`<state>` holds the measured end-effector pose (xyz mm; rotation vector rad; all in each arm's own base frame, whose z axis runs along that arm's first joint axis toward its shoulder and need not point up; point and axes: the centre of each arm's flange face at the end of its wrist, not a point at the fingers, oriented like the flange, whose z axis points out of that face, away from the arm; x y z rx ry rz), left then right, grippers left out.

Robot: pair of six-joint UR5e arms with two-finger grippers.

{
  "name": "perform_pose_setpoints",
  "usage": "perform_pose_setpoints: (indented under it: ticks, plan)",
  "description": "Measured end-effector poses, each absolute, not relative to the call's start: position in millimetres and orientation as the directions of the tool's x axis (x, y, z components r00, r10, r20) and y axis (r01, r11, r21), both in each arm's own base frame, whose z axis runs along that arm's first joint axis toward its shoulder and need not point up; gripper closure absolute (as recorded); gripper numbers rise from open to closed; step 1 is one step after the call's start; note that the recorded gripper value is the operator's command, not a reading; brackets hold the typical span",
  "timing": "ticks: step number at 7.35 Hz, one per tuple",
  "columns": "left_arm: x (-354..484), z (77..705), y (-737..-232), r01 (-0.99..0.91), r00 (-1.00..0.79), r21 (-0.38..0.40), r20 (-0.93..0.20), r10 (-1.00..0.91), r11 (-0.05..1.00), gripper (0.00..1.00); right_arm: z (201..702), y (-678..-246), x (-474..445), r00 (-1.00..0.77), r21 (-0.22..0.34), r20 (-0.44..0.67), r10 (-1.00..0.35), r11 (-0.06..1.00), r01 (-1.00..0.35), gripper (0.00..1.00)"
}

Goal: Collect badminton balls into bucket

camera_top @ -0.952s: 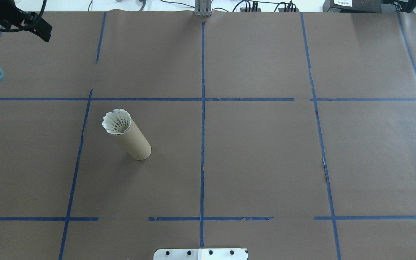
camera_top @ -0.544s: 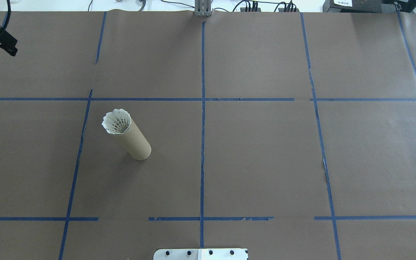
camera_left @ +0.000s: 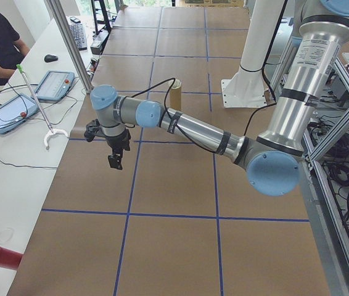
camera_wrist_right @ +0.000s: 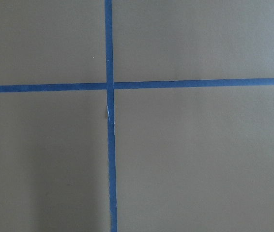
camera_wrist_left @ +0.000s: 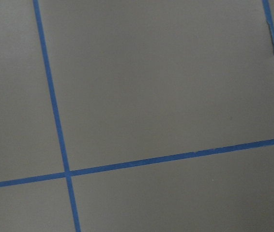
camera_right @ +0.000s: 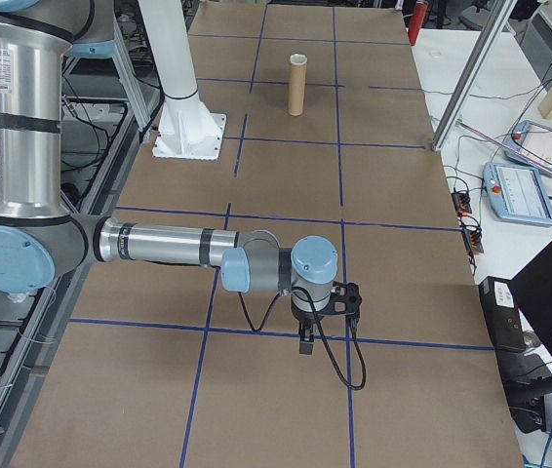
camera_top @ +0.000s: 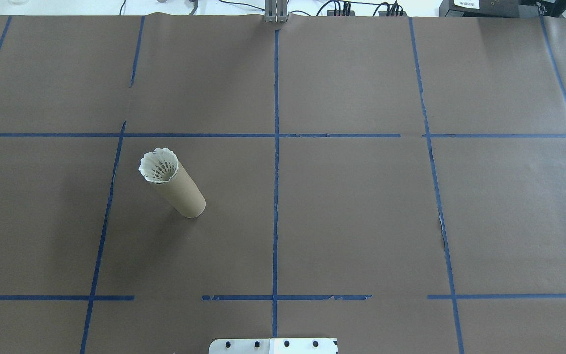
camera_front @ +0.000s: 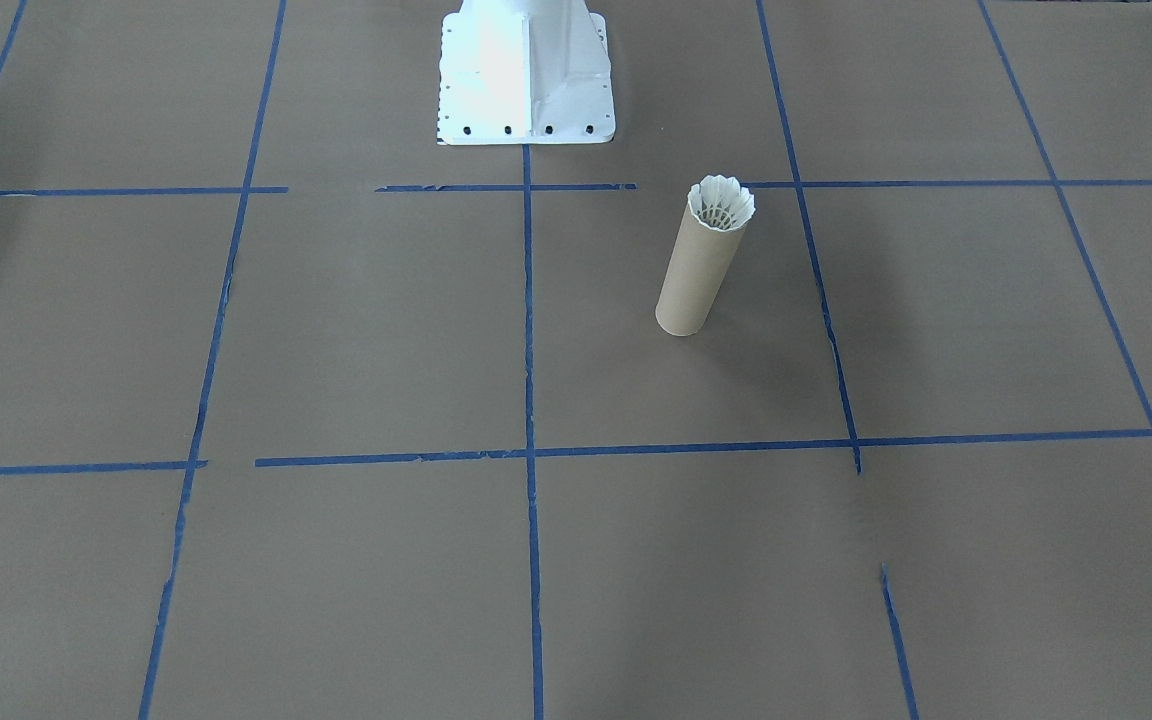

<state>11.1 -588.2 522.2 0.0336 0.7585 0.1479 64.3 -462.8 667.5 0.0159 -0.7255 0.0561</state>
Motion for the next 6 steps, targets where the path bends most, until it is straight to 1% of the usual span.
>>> perform_pose_setpoints:
  ticks: [1, 3, 5, 6]
  plan:
    - [-2, 564, -565, -0.142, 0.698, 0.060, -0.702, 0.143, 0.988, 0.00, 668, -463, 64, 0.747, -0.005, 0.663, 0.046, 0.998, -0.057, 0.00]
    - [-24, 628, -524, -0.145, 0.690, 0.042, -0.711, 0.131, 0.989, 0.00, 667, -463, 64, 0.747, -0.005, 0.664, 0.046, 0.998, -0.057, 0.00]
    - [-32, 664, -497, -0.141, 0.693, 0.008, -0.713, 0.104, 0.990, 0.00, 667, -463, 64, 0.747, -0.005, 0.663, 0.046, 0.998, -0.057, 0.00]
    - [-34, 669, -492, -0.136, 0.694, 0.002, -0.713, 0.097, 0.991, 0.00, 667, -463, 64, 0.747, -0.005, 0.664, 0.046, 0.998, -0.057, 0.00]
